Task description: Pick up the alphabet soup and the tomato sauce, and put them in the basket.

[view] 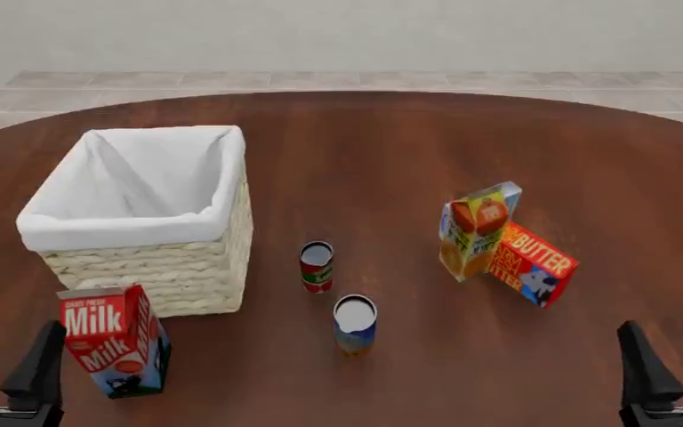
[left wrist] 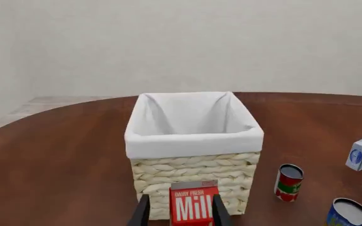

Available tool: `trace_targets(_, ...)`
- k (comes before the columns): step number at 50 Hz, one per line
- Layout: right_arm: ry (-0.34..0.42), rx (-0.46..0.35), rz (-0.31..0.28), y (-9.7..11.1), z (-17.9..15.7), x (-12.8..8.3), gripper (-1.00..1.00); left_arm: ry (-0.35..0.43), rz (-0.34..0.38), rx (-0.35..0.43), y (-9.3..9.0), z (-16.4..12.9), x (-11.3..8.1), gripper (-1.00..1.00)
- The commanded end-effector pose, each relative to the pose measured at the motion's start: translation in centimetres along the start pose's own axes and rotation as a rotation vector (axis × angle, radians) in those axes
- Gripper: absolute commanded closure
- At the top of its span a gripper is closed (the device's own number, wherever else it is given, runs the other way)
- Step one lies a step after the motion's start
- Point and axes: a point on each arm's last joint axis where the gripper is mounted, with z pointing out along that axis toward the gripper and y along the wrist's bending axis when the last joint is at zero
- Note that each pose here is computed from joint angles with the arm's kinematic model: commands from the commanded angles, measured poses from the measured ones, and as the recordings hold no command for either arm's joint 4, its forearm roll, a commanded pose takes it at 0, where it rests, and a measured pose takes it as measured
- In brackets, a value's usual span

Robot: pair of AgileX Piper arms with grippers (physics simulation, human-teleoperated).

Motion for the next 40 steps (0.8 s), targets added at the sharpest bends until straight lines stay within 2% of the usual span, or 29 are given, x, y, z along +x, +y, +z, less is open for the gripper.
trace_targets(1, -0.016, -0.013, 0.011, 0.1, 0.0, -0.3, -1.0, 0.0, 0.0, 0.0, 0.0, 0.0, 0.0, -1.0)
trace_targets(16, -0.027, -0.041, -0.004, 0.2, 0.0, -1.0, -1.0, 0.0, 0.0, 0.0, 0.0, 0.0, 0.0, -1.0)
trace_targets(40, -0.01, -0.225, 0.009, 1.3, 0.2, -2.4, -1.0, 0.0, 0.0, 0.0, 0.0, 0.0, 0.0, -1.0)
